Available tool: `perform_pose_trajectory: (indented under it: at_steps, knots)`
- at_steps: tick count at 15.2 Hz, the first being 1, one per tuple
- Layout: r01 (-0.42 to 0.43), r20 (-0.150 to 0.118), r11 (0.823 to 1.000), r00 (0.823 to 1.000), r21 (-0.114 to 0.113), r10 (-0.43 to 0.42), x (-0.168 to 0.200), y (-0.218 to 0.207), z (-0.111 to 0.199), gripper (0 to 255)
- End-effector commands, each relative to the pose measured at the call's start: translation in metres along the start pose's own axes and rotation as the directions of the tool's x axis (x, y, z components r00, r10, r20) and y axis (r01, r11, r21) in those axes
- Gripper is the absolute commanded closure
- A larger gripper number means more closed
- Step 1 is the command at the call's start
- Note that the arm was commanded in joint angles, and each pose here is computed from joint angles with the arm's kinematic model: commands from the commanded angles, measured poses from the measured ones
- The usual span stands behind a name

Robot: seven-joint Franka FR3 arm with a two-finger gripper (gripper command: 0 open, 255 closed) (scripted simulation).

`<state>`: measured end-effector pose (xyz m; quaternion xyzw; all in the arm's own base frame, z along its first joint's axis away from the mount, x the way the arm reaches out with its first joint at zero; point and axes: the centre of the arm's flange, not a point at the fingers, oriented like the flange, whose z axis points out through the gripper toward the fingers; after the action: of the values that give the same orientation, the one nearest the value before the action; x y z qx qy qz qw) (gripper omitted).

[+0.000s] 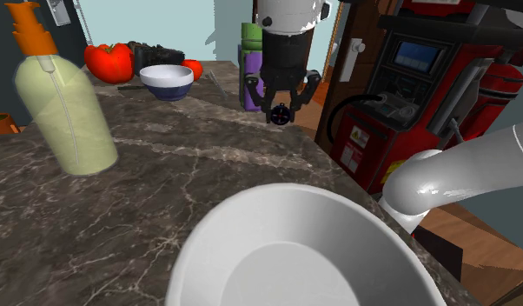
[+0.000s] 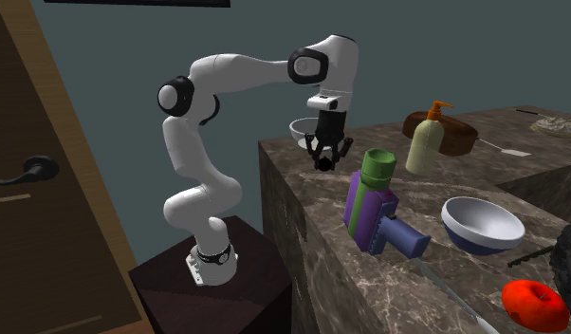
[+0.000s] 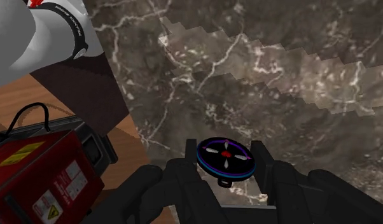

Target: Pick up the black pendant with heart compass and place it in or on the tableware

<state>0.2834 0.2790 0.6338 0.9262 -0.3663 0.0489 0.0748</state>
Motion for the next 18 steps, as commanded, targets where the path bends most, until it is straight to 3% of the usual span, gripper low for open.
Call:
perform_pose_trajectory:
  at_steps: [1, 18]
  knots:
    - [0.0, 0.0, 1.0, 1.0, 0.0, 0.0, 0.001, 0.001, -0.011, 255]
    - [0.0, 0.0, 1.0, 1.0, 0.0, 0.0, 0.015, 0.01, -0.1, 255]
